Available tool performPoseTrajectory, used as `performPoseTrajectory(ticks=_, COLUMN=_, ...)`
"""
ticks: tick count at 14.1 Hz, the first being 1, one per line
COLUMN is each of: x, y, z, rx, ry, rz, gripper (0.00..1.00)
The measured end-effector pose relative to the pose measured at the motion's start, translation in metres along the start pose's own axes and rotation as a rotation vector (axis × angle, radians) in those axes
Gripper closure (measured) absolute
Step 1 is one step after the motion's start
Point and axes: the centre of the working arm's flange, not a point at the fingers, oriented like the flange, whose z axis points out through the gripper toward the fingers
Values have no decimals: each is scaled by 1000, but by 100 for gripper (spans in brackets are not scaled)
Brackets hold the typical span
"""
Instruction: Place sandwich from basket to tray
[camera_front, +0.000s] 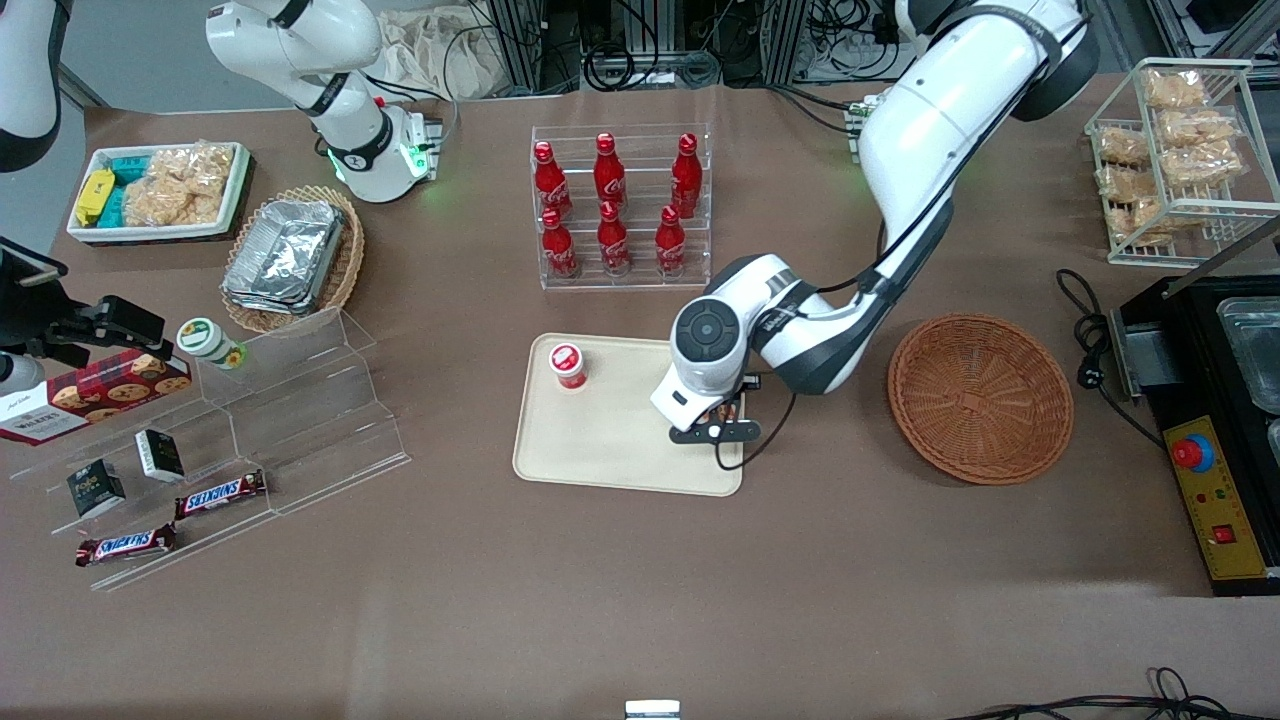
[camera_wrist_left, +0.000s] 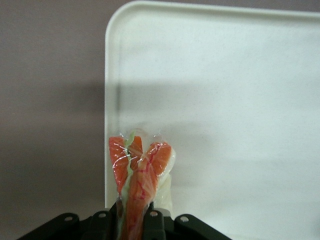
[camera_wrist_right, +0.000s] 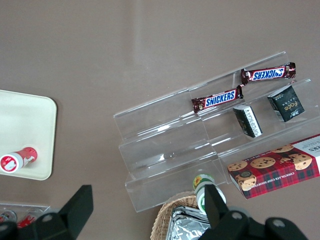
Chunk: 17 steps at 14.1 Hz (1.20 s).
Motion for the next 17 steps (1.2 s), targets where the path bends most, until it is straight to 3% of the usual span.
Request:
performPoseTrajectory(ticks=5, x=18, y=-2, z=-2, rx=-20, ry=29, rz=-28, gripper=41)
performPoseTrajectory(ticks=9, x=32, y=-8, z=-60, rx=-48, ry=92, rz=-170, gripper=1)
performPoseTrajectory(ticks=13, x=24, y=-63, z=-193, rx=-51, ry=150, rz=-335, gripper=0)
performPoseTrajectory(ticks=17, x=15, y=-150, z=-277, rx=-23, ry=156, rz=-476, gripper=0)
